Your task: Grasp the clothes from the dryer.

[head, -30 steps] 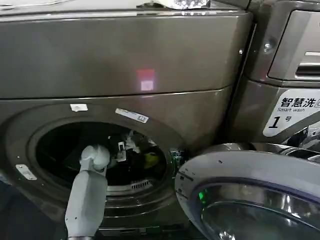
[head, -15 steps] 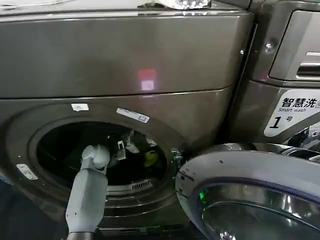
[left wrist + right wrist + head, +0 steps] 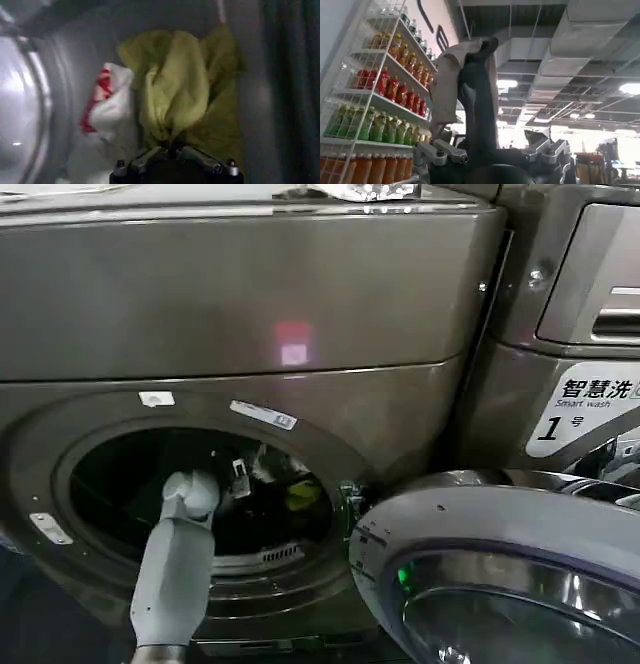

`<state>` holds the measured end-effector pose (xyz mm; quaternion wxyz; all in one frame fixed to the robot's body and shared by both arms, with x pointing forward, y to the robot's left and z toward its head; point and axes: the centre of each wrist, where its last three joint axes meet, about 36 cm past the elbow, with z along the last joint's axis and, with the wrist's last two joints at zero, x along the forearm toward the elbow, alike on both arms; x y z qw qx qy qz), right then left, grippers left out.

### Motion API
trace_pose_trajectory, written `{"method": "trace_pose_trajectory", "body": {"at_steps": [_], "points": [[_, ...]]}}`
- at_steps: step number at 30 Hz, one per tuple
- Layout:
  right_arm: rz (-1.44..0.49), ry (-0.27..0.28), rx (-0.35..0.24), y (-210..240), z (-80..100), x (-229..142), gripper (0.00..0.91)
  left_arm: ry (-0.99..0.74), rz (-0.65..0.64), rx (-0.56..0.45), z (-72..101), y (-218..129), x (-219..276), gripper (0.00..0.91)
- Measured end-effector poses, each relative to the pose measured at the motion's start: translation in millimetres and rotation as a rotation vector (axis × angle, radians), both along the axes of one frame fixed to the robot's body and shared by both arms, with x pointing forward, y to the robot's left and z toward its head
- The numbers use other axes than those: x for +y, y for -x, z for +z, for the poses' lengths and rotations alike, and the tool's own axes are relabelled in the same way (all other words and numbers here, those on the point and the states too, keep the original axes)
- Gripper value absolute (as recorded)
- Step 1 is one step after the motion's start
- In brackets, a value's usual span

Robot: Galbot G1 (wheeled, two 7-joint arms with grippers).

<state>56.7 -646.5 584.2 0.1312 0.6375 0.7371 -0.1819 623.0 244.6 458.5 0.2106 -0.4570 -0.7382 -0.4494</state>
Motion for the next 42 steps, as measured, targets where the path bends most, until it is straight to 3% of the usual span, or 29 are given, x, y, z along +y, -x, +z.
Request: {"method": "trace_pose_trajectory", "body": {"at_steps": [14, 25, 34, 42], "points": [[0.009, -0.004, -0.003, -3.7, -2.9, 2.7, 0.907, 0.258, 0.276, -0.285, 28.4, 10.8, -5.5, 0.000], [0.021, -0.002, 0.002, -5.9, -1.5, 5.5, 0.907, 0.583, 0.726, -0.550, 39.0, 26.9, -19.9, 0.000], [0.027, 0.002, 0.013, -5.5, -0.2, 6.8, 0.907, 0.815, 0.994, -0.593, 43.0, 51.8, -23.3, 0.000], [0.033, -0.004, 0.006, -6.2, -1.5, 10.1, 0.907, 0.892, 1.103, -0.578, 43.0, 67.7, -25.0, 0.000]]}}
